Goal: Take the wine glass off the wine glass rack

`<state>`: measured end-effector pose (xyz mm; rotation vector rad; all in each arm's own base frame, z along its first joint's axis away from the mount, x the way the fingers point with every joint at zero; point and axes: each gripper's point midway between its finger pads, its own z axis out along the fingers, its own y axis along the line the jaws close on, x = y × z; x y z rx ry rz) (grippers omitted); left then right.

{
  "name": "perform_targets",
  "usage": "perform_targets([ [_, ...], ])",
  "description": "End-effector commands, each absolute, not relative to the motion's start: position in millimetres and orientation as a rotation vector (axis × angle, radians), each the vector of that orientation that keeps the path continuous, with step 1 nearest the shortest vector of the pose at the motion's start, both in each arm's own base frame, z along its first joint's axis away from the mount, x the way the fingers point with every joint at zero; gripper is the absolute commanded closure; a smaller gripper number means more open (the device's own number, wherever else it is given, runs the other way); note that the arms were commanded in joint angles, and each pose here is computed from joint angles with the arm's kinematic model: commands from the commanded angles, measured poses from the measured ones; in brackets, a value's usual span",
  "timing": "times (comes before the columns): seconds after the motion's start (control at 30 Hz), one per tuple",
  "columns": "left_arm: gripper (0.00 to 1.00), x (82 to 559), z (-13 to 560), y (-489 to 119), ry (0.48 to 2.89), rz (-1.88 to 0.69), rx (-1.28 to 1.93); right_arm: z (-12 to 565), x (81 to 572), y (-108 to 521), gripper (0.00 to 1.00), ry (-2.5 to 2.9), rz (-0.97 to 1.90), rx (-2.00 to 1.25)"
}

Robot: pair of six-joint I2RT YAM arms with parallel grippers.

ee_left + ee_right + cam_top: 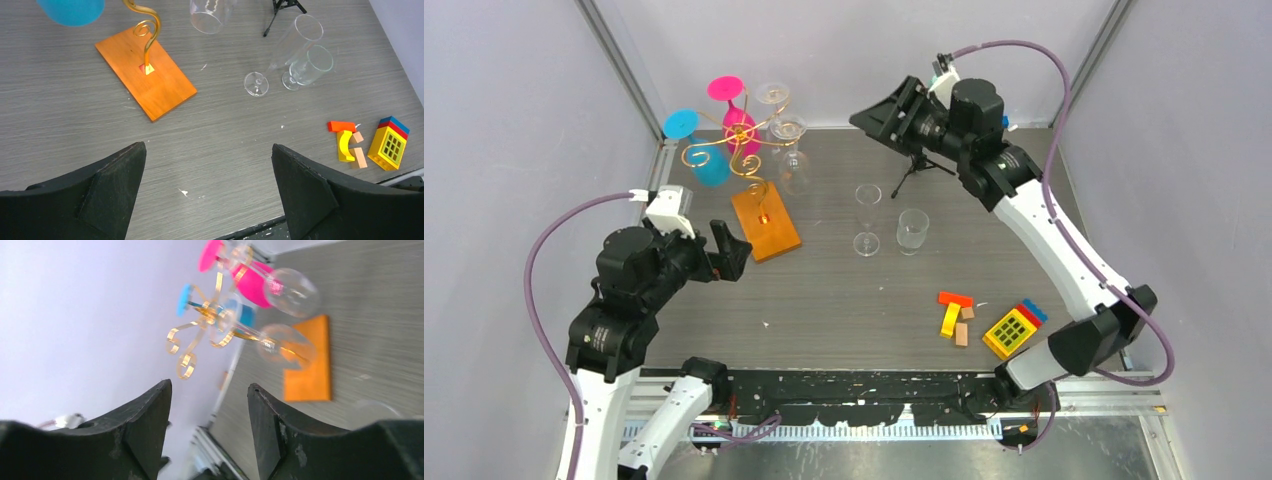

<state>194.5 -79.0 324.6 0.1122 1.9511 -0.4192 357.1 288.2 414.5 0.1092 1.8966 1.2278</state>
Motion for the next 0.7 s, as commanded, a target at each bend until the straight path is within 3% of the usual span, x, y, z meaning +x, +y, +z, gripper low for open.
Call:
perform_targets([
  [0.0,0.00,193.2,342.7,-71.3,1.882,-0.385,0.089,446.4,379.2,332.2,0.37,1.785,1.514,0.202],
  [0.33,0.00,188.9,347.0,-73.3,1.875,-0.420,0.058,427.1,424.4,364.5,0.32,1.832,1.386,0.342],
  [0.67,0.00,191.8,348.9,-76.3,1.873,-0.437,0.057,427.3,423.1,392.0,0.33,1.831,1.461,0.209],
])
